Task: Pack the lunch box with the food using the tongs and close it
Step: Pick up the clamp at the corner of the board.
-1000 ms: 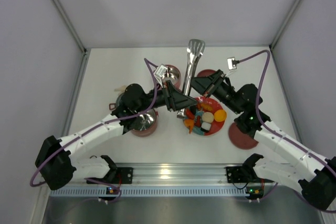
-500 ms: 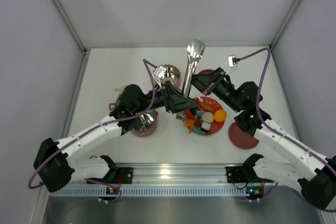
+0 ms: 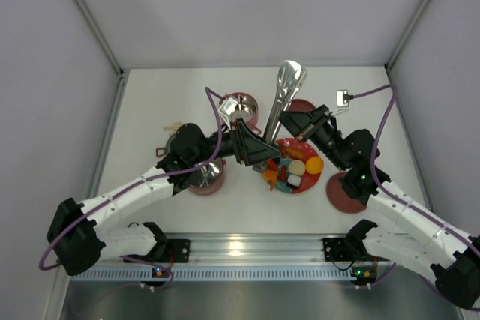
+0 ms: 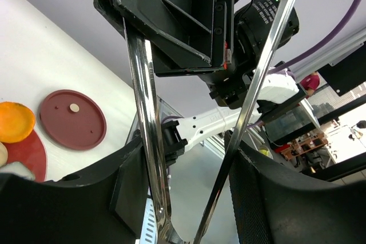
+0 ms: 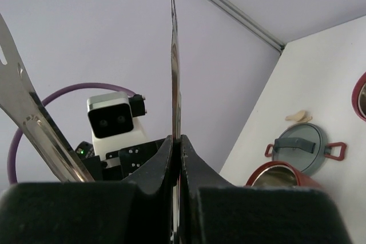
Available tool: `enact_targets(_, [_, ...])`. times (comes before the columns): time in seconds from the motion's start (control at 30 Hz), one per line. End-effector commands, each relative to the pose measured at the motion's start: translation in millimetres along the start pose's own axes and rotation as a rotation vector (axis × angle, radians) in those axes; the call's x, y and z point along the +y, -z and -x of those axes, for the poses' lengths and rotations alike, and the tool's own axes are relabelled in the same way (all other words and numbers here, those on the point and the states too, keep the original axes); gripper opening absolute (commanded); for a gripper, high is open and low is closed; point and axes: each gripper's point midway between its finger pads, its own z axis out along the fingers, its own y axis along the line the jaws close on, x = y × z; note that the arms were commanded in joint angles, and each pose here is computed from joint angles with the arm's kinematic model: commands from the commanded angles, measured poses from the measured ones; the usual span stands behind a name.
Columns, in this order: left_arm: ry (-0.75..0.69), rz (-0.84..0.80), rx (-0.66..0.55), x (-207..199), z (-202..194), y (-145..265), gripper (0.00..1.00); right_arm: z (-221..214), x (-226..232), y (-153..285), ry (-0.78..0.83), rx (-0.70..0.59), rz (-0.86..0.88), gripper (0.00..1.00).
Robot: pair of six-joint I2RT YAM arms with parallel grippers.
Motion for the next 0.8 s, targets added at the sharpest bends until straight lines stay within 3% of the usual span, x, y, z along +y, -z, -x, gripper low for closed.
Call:
enact_targets(0.0, [-0.057, -0.092, -0.059, -27.4, 14.7, 3.6, 0.57, 21.0, 17.3, 2.7, -0.032, -0.11, 0.078, 0.0])
enact_targets(0.77, [-0.039, -0.114, -0.066, -31.2, 14.4, 5.0, 0.54, 25.0, 45.9, 4.0, -0.116, -0.188, 0.364, 0.0])
